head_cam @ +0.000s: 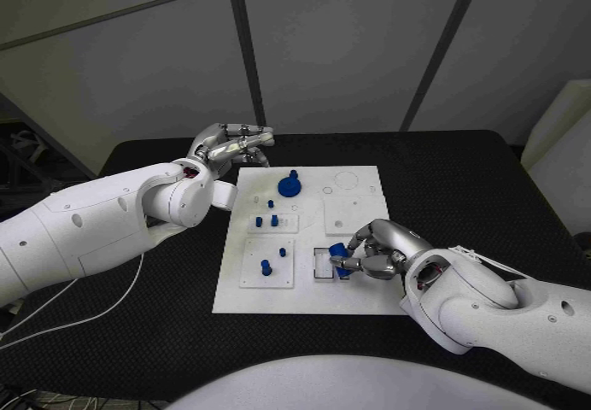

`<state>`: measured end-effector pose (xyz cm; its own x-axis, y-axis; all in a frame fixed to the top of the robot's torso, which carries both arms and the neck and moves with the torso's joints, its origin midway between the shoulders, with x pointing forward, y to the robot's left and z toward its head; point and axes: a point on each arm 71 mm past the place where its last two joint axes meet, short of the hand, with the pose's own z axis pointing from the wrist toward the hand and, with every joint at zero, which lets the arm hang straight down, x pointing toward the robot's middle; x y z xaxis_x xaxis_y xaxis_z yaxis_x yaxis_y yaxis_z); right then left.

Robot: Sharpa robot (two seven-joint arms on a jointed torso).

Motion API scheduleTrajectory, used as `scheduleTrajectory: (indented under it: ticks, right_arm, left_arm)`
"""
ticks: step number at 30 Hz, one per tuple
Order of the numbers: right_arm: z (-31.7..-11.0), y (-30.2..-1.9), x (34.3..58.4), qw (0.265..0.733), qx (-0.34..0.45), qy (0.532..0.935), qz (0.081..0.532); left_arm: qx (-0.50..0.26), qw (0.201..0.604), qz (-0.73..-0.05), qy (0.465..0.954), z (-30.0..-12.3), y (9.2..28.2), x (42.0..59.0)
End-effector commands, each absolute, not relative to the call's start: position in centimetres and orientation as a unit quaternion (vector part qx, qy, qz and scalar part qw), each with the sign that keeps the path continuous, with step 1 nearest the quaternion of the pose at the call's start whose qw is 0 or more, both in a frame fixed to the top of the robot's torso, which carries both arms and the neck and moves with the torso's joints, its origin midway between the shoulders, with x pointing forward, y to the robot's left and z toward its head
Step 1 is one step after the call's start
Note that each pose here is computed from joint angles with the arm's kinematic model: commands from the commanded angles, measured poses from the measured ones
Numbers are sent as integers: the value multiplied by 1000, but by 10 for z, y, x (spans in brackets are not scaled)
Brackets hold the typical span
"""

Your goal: Assemble the parts on the task board

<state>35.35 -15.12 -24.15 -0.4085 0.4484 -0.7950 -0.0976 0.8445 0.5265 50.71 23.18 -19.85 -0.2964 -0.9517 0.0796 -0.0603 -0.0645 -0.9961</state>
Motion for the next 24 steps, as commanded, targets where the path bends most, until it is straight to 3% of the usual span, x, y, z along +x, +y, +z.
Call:
scheduleTrajectory:
  ticks: [1,24]
  right_arm:
    - [-243,-148,356,528,111,801,259]
    - [-256,-132,367,510,95,822,235]
  left_arm:
    - [-444,383,-581,565,-197,229,507]
    - [-443,380,-582,566,-197,227,507]
